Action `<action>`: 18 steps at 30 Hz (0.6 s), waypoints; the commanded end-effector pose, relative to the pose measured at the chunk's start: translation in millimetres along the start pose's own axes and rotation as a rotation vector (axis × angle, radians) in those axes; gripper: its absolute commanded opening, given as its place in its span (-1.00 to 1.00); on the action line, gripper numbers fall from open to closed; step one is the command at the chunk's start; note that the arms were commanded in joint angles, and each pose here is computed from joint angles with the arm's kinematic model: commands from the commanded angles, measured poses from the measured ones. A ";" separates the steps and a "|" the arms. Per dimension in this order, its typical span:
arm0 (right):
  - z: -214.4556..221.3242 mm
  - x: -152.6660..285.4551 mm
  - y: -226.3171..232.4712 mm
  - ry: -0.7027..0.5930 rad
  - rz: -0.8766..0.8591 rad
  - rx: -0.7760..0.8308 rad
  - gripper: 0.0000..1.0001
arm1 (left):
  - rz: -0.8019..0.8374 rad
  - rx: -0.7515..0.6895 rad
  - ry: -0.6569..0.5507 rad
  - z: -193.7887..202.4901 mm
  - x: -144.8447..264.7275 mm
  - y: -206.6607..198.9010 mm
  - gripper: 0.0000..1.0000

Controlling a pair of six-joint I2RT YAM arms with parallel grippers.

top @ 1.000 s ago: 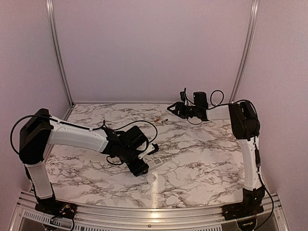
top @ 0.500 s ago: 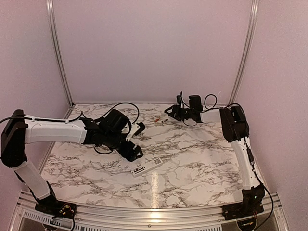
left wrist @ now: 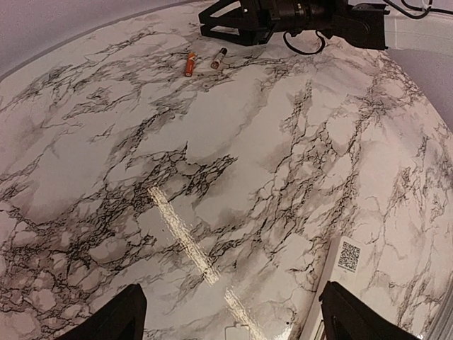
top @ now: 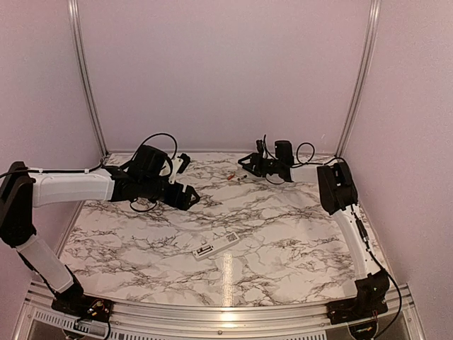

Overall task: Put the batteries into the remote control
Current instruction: Move the right arm with the battery to the center of the board.

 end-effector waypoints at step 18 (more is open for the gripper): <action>15.9 -6.9 -12.6 0.152 0.134 -0.015 0.05 | -0.015 0.030 -0.031 1.4 -1.1 4.0 0.77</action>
Point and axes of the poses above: each gripper's point midway between its finger pads, its own x axis back along the fingers, its own y axis along the line the jaws close on, z = x × y, the point moved 7 cm from there along x, back along the fingers, and after that the axes turned 6 degrees about x, right-handed, at the moved point
